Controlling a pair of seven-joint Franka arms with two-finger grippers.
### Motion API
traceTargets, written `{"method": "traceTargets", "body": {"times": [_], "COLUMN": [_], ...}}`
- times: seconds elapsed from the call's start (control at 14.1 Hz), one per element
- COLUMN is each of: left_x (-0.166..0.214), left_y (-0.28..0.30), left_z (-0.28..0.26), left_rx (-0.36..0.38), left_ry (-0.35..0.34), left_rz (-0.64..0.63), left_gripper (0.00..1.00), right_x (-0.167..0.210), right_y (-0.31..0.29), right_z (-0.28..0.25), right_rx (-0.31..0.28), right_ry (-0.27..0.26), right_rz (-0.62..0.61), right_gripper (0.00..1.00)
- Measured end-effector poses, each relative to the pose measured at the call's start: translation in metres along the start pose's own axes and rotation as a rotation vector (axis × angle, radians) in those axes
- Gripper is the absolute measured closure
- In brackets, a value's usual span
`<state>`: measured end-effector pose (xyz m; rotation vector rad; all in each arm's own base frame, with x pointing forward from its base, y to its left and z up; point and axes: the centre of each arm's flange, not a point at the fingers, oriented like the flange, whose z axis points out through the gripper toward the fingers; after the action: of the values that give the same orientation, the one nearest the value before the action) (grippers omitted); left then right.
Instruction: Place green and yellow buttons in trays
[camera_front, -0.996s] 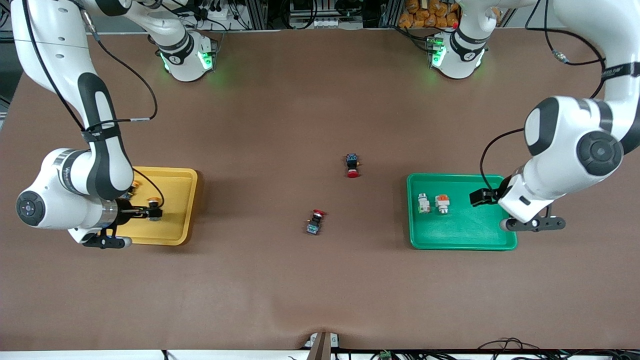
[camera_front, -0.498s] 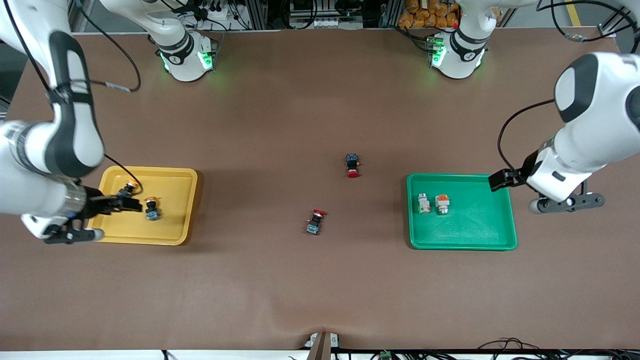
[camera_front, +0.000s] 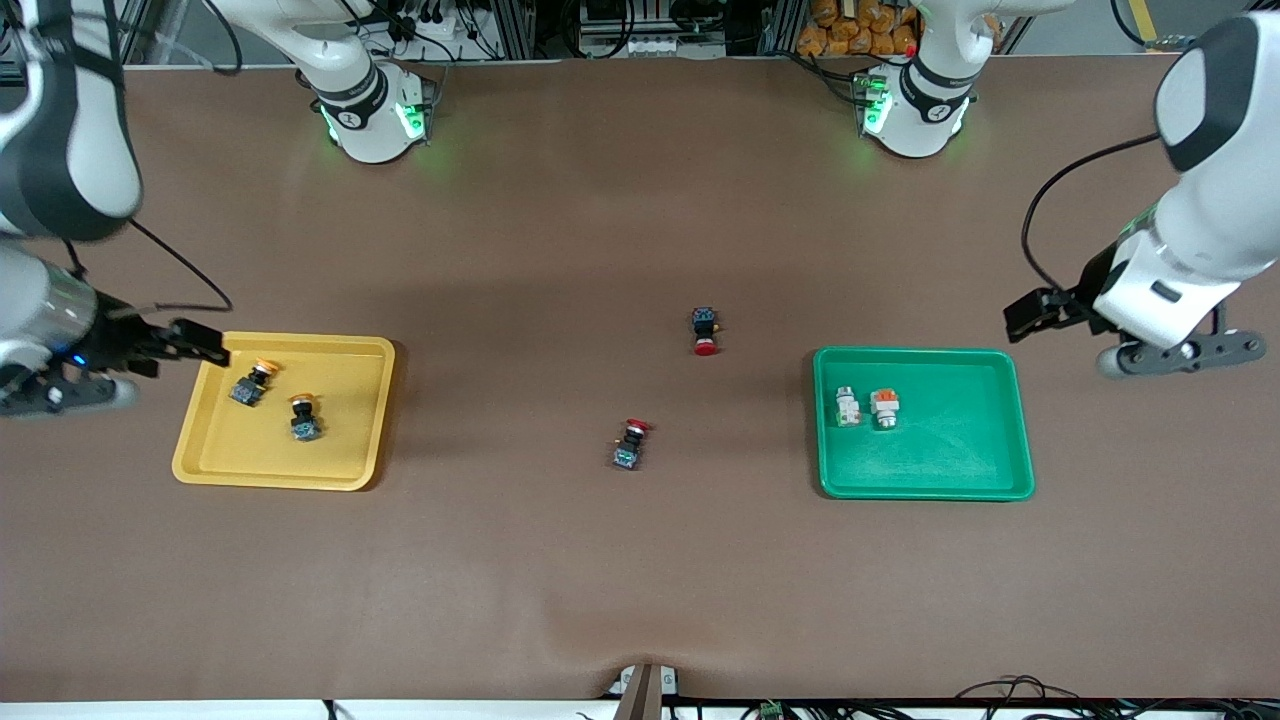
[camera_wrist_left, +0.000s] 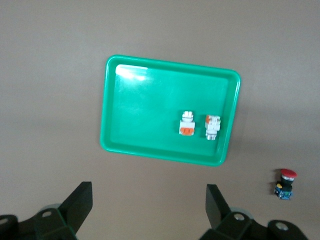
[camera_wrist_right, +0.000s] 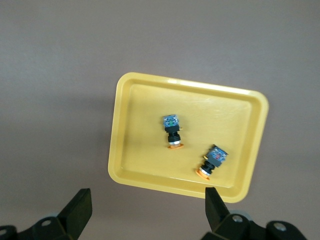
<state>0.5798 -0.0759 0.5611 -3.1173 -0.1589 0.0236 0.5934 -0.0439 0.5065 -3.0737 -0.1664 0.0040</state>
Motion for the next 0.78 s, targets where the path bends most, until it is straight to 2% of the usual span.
{"method": "traceTargets", "body": {"times": [0.14, 0.28, 0.5, 0.78], "left_x": [-0.014, -0.026, -0.040, -0.033], "left_y": [-0.003, -0.006, -0.013, -0.037], "left_z": [-0.017, -0.028, -0.038, -0.043], "left_rx": [0.002, 0.001, -0.001, -0.008], "left_ry": [0.006, 0.020, 0.032, 0.052], "left_rz": [0.000, -0.002, -0.011, -0.003], "left_gripper": [0.00, 0.00, 0.00, 0.00], "right_x": [-0.015, -0.032, -0.054, -0.060], "right_y": [0.002, 0.001, -0.003, -0.015], "right_z": [-0.030, -0.054, -0.084, -0.095], "right_rx": [-0.002, -0.004, 0.004, -0.015], "right_ry": [0.028, 0.022, -0.018, -0.048], "right_rz": [0.005, 0.008, 0.041, 0.071], "right_gripper": [0.00, 0.00, 0.00, 0.00]}}
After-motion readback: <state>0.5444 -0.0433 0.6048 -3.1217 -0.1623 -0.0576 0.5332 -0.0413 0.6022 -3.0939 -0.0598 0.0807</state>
